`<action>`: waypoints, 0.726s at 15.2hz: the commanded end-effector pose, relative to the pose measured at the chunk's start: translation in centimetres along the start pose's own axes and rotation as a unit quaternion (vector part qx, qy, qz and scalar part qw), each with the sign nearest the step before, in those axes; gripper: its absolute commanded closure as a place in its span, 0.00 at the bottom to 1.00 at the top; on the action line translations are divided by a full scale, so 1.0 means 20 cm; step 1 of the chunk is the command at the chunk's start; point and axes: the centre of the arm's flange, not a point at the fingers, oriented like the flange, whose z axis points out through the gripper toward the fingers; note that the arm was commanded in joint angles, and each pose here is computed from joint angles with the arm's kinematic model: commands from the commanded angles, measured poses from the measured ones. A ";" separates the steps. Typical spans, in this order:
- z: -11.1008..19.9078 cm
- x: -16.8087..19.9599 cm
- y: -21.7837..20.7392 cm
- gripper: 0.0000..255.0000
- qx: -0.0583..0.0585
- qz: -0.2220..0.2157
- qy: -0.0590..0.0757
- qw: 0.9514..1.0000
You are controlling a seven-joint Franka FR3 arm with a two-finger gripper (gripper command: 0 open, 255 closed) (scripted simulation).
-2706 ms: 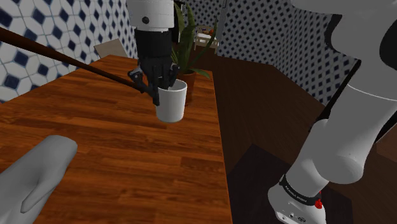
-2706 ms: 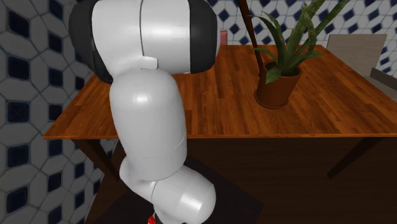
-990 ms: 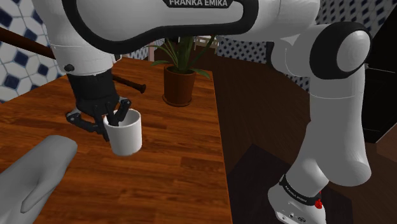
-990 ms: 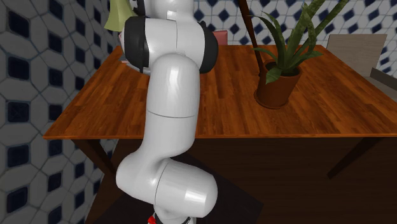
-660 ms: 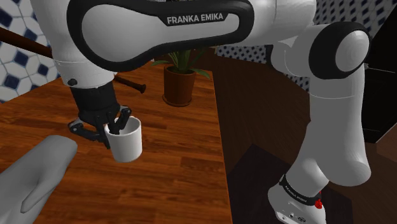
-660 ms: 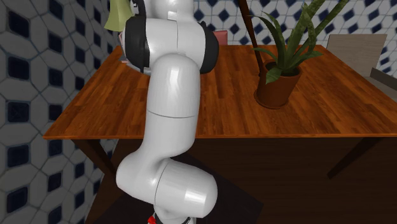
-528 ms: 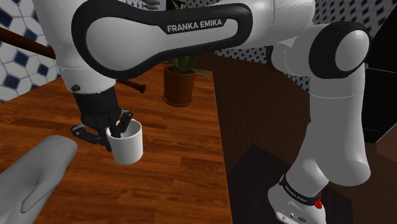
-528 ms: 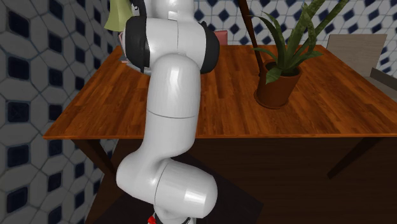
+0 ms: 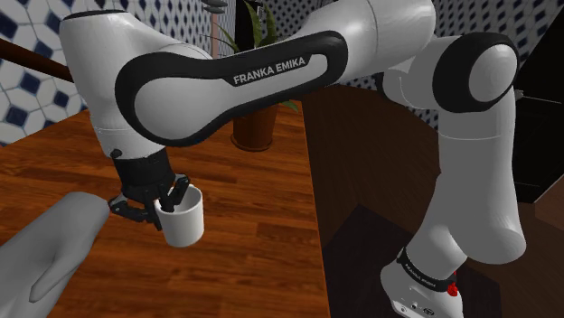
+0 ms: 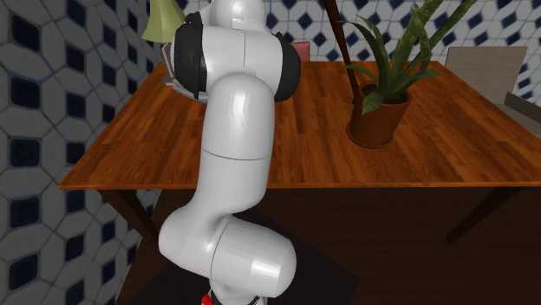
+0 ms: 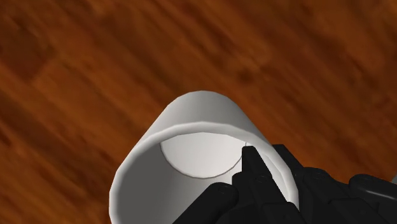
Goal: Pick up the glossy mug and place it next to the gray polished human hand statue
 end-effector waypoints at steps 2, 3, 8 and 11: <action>0.08 0.01 -0.01 1.00 0.000 0.000 0.000 1.000; 0.10 0.01 -0.01 1.00 0.000 0.000 0.000 1.000; 0.14 0.01 -0.01 1.00 0.000 0.000 0.000 1.000; 0.14 0.01 -0.01 1.00 0.000 0.000 0.000 1.000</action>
